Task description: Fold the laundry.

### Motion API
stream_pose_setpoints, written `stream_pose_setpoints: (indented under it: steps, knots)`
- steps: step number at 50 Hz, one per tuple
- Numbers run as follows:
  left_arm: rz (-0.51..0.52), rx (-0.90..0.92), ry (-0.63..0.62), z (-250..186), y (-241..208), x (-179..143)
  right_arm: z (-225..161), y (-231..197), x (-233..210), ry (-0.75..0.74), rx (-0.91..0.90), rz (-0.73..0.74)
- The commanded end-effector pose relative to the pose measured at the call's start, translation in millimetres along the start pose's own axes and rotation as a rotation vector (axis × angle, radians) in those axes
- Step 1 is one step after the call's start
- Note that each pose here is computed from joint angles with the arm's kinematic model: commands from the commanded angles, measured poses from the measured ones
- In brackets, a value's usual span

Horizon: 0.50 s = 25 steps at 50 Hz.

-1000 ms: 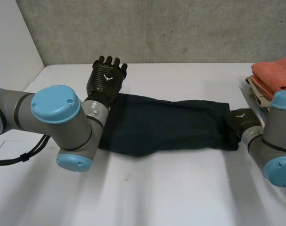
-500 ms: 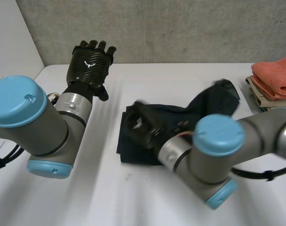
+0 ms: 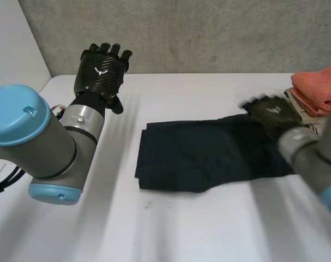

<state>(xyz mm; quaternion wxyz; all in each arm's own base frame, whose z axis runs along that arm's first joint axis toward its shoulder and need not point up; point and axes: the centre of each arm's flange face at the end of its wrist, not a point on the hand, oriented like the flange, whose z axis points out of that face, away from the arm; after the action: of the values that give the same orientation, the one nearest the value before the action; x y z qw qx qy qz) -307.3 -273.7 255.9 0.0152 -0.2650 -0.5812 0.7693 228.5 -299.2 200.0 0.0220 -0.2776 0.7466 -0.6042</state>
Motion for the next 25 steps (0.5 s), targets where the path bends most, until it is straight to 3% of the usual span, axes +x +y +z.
stream_pose_setpoints:
  steps: [1, 12, 25]
  knots:
    - [0.0, -0.01, 0.013, -1, 4, 5, -5, 58, 39, -0.068, -0.156, -0.116]
    - [-0.004, -0.002, 0.03, -3, 1, 10, 22, 95, 56, -0.033, -0.107, -0.157]
    - [-0.002, -0.008, 0.029, -7, 1, 9, 37, 82, 65, 0.071, 0.01, -0.278]
